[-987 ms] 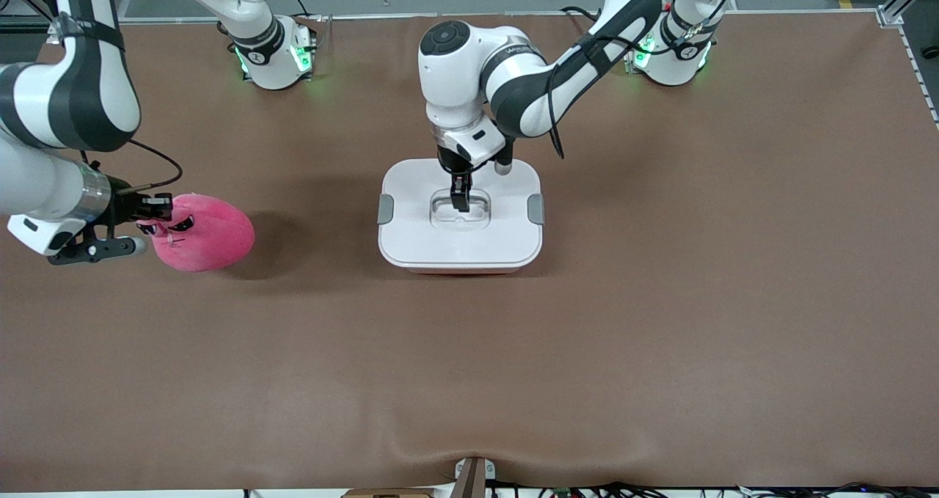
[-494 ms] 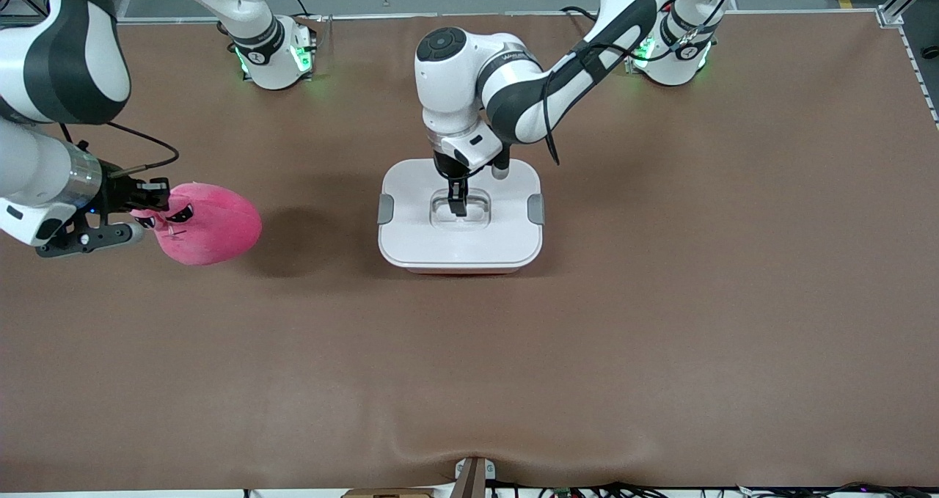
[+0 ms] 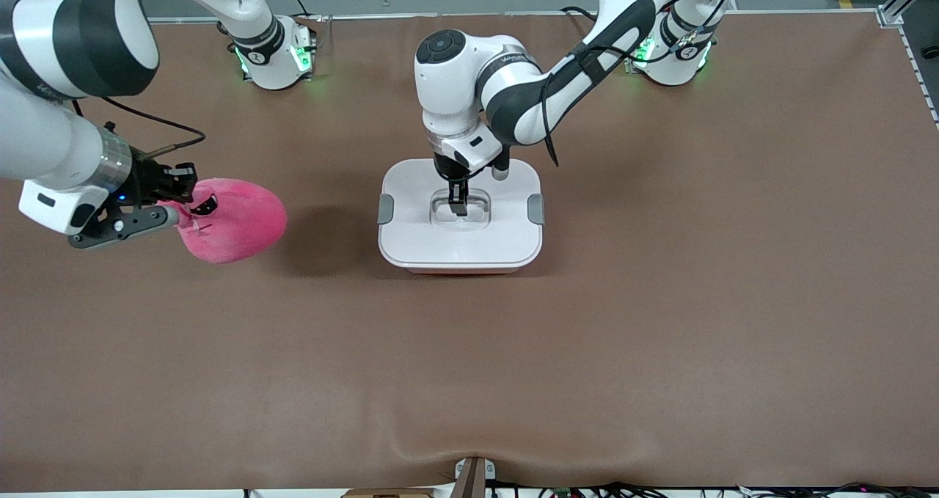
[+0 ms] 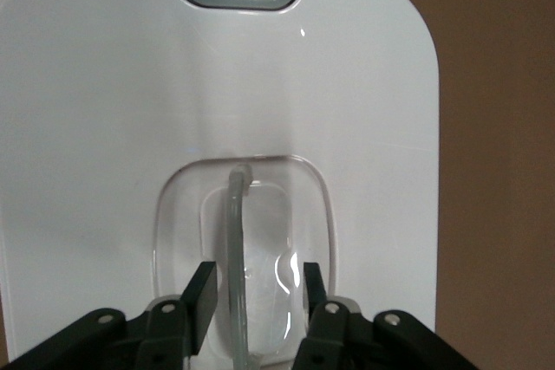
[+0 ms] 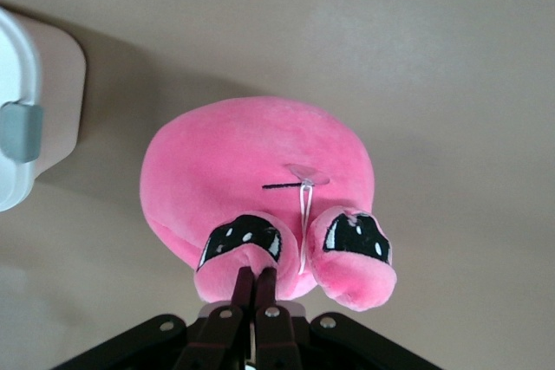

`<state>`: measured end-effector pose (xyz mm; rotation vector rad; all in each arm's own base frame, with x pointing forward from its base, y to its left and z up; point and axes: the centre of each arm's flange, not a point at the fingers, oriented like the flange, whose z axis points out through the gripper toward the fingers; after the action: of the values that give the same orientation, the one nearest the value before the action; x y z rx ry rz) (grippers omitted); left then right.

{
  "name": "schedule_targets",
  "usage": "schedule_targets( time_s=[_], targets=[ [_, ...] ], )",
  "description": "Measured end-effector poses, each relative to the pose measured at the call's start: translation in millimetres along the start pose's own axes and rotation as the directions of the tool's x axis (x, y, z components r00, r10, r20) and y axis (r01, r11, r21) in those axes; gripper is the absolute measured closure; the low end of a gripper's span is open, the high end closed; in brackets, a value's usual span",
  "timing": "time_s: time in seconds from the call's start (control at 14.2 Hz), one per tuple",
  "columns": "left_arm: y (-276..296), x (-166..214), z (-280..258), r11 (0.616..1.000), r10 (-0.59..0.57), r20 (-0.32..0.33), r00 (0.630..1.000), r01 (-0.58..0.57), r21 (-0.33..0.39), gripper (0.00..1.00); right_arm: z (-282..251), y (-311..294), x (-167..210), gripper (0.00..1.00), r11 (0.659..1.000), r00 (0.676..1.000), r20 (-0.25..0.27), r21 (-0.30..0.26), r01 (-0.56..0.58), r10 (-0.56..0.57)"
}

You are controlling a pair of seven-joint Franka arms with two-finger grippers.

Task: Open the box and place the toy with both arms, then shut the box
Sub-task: 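Lift the pink plush with the right gripper while the left gripper holds the lid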

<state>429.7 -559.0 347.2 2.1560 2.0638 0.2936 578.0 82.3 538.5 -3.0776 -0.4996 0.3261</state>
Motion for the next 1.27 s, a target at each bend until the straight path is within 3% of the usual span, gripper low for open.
schedule_targets(
  time_s=[0.21,0.35,0.42,0.63,1.27],
  targets=[
    [-4,-4,2,1.0,0.007,0.001,1.0,-0.007,0.004,0.57,-10,-2,-9,0.97,1.0,1.0,0.0,0.001,0.002,-0.002],
    [-6,-5,1,1.0,0.009,0.002,1.0,-0.009,0.004,0.71,-14,-3,-14,0.97,1.0,1.0,0.005,0.003,0.001,-0.001],
    [-6,-6,1,1.0,0.009,0.003,1.0,-0.009,0.003,0.72,-16,-3,-15,0.97,1.0,1.0,0.005,0.003,0.001,-0.001],
    [-4,-6,0,1.0,0.007,0.005,1.0,-0.007,0.001,0.9,-15,-3,-17,0.97,1.0,1.0,0.014,0.005,0.001,-0.001],
    [-4,-6,-1,1.0,0.007,0.005,1.0,-0.007,0.0,0.93,-15,-6,-16,0.97,1.0,1.0,0.016,0.005,0.011,-0.011]
  ],
)
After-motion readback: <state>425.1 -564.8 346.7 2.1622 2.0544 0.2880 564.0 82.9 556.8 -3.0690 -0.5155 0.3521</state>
